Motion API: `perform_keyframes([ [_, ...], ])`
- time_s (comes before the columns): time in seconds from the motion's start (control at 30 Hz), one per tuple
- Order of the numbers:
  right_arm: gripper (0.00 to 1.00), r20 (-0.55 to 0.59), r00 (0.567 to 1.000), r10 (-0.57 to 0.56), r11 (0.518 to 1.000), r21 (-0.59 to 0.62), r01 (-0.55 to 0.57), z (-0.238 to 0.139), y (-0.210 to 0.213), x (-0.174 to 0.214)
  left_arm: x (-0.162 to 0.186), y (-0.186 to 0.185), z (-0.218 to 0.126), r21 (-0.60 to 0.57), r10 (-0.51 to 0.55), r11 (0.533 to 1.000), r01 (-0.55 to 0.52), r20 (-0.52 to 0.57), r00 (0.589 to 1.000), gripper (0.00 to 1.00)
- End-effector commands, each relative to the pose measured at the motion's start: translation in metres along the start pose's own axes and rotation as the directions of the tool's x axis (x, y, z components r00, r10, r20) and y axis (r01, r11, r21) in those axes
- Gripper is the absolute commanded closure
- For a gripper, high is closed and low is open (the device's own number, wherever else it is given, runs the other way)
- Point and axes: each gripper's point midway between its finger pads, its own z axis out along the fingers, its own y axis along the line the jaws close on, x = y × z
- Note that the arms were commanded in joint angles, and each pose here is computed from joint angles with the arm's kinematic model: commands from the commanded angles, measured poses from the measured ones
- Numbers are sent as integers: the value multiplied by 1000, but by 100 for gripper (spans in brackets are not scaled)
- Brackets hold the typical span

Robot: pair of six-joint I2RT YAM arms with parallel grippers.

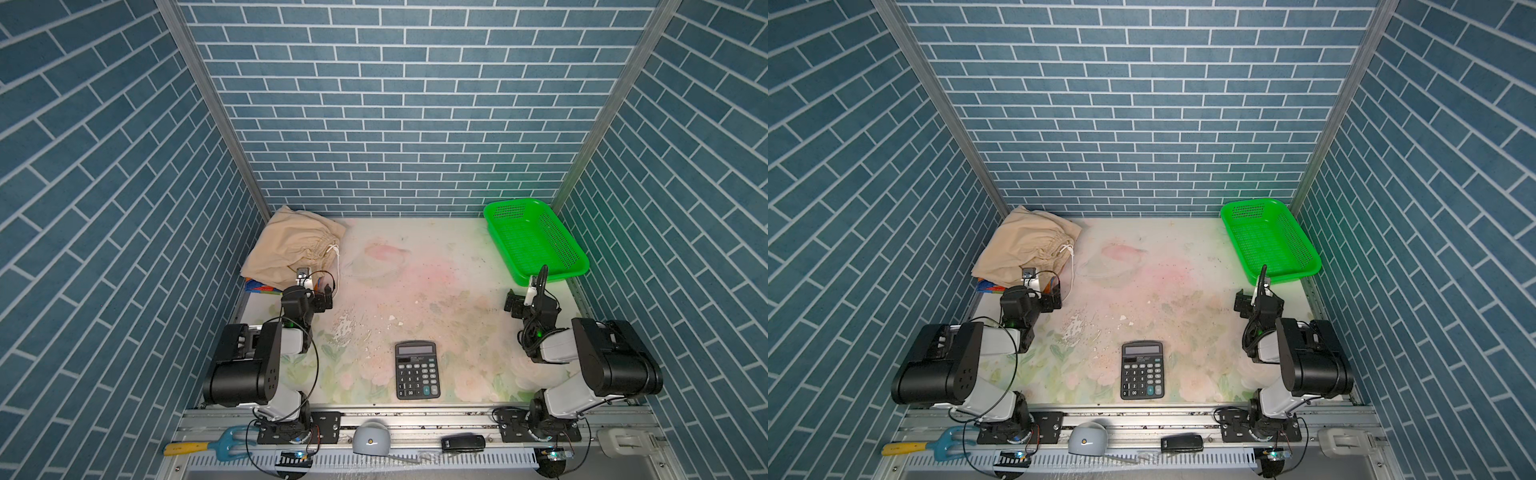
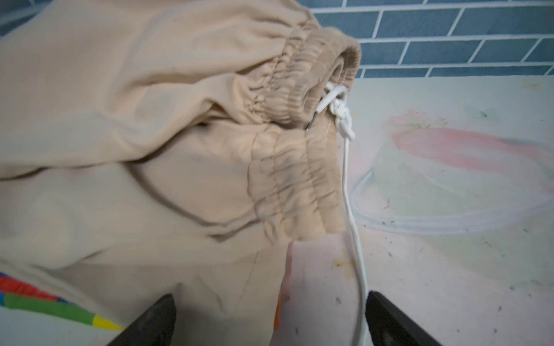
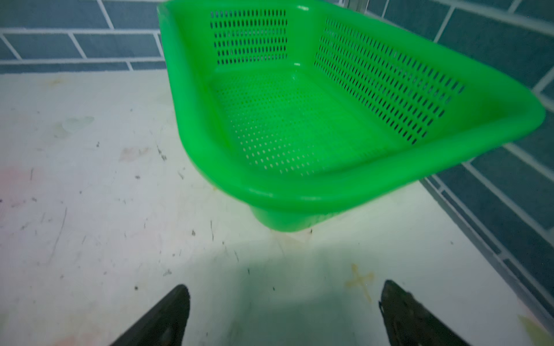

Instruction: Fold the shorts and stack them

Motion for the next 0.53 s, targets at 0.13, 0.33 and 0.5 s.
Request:
perform_keyframes([
  [0.13, 1, 22, 1000, 15, 999, 39, -16, 10, -7, -22, -16, -10, 2, 31, 44, 999, -45, 41, 998, 0],
  [0.33, 1, -13, 1000, 17, 1000, 20, -17, 16, -5, -21, -15, -10, 2, 31, 44, 999, -45, 41, 998, 0],
  [0.5, 1, -3, 1000, 15, 1000, 24, -15, 14, -6, -22, -15, -10, 2, 31, 43, 999, -44, 40, 998, 0],
])
